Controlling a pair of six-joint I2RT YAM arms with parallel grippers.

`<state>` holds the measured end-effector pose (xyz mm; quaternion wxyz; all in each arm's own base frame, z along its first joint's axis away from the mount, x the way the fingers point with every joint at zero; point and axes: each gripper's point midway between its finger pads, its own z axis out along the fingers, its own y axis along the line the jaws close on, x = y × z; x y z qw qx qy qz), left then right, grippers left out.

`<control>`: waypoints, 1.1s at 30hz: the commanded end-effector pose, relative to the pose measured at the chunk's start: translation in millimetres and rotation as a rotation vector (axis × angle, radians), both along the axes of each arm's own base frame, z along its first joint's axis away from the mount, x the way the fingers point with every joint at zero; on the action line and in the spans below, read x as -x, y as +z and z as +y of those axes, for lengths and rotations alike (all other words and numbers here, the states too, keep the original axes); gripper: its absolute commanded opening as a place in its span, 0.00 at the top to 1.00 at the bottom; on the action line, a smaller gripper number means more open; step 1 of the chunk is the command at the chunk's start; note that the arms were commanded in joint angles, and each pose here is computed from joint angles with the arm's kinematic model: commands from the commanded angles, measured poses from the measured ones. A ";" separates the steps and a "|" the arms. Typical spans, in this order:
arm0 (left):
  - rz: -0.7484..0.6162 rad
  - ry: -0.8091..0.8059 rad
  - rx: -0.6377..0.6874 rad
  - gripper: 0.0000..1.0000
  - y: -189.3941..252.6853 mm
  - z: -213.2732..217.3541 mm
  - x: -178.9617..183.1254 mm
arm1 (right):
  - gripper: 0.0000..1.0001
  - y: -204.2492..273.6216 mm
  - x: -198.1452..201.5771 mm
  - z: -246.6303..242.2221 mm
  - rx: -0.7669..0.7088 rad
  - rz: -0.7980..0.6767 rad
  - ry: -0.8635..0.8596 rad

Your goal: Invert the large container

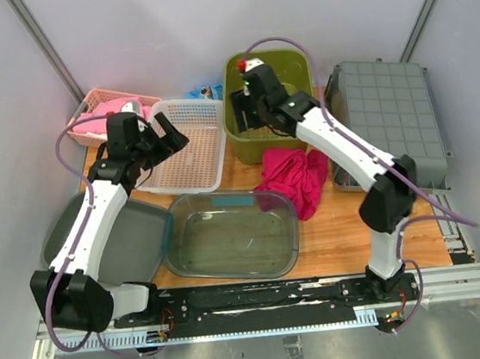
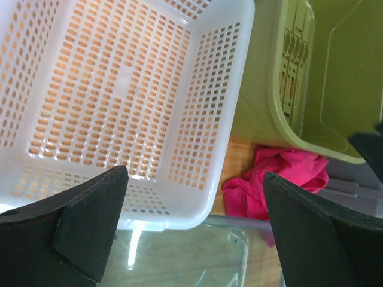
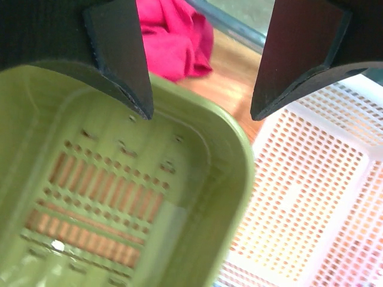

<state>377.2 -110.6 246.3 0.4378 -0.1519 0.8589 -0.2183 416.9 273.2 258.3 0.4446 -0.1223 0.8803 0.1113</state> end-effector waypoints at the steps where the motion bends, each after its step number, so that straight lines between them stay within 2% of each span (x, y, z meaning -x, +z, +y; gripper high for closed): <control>1: -0.034 0.010 0.066 0.01 10.1 -0.7 16.1 | 0.32 -3.4 -13.2 43.0 0.030 0.001 0.085; 6: -0.060 0.001 0.081 0.01 12.6 -0.8 28.4 | 0.32 -32.8 -35.6 79.2 0.006 0.040 0.070; 10: -0.041 -0.017 0.095 0.01 5.5 -3.8 35.0 | 0.33 -58.0 -52.0 90.5 0.044 0.050 0.027; 12: -0.039 -0.026 0.101 0.01 4.8 -5.4 37.7 | 0.43 -65.3 -58.6 89.1 0.062 0.052 -0.003; 13: -0.040 -0.030 0.102 0.01 4.9 -5.7 39.4 | 0.51 -67.4 -59.4 89.0 0.062 0.052 -0.010; 16: -0.049 -0.033 0.097 0.01 5.8 -4.9 41.8 | 0.86 -56.8 -56.6 88.6 0.036 0.041 -0.011; 18: -0.052 -0.039 0.097 0.01 6.5 -5.5 42.1 | 0.98 -39.8 -52.0 83.2 0.018 0.018 -0.020; 23: -0.062 -0.087 0.127 0.01 6.6 -15.3 39.9 | 0.99 26.0 -30.2 60.9 -0.078 -0.080 -0.030; 26: -0.066 -0.123 0.151 0.01 6.6 -22.8 37.9 | 0.99 54.2 -16.1 48.4 -0.175 -0.090 -0.026; 33: -0.079 -0.207 0.195 0.01 9.6 -37.9 37.8 | 1.00 95.4 4.0 37.8 -0.654 -0.019 0.119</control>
